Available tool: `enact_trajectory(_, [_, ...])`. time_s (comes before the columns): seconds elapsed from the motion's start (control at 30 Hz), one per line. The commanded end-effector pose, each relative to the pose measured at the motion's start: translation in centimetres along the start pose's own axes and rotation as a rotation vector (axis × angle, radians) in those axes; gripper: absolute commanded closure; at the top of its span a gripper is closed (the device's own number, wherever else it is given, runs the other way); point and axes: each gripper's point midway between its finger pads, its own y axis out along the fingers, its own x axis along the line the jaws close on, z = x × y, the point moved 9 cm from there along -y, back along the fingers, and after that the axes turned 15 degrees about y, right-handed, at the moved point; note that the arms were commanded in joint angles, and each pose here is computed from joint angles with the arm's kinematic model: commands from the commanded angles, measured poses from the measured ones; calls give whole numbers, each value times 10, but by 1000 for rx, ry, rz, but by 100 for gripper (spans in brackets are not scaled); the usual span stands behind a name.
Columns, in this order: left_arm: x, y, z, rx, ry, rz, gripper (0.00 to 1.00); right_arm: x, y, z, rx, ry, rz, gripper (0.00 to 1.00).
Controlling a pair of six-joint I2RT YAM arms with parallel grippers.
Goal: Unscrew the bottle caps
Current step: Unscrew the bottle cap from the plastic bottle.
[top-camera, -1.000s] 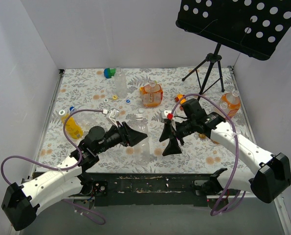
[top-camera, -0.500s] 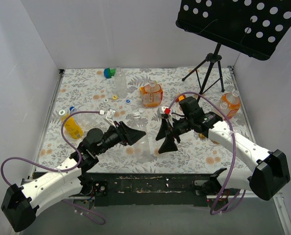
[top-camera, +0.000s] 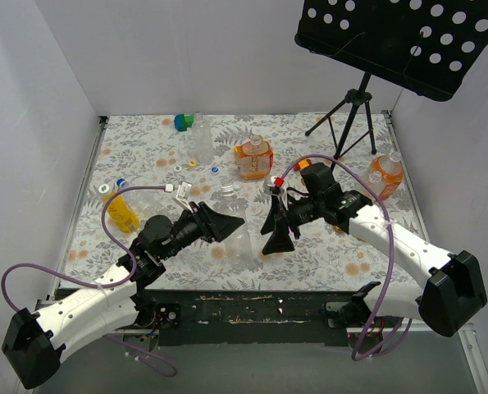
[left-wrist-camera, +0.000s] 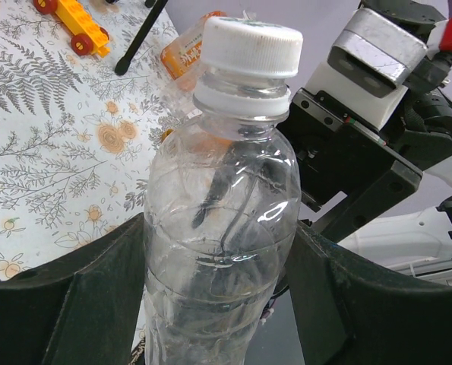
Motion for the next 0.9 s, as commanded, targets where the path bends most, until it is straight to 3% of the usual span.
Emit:
enact_trajectory(0.0, [0,-2,-2,-40,0,2,83,5,-1,-4,-55,18,33,16])
enact_trajectory(0.47, [-1,-1,-4,-72,-33,11,83,6,0,-14,-126,80,55,12])
enact_trajectory(0.67, [-1,2,-5,-93,-57,13,83,11,2,-30,-153,82,14,7])
enact_trajectory(0.87, [2,9,-8,-145,-86,-26,84,14,16,-33,-127,199,-82,6])
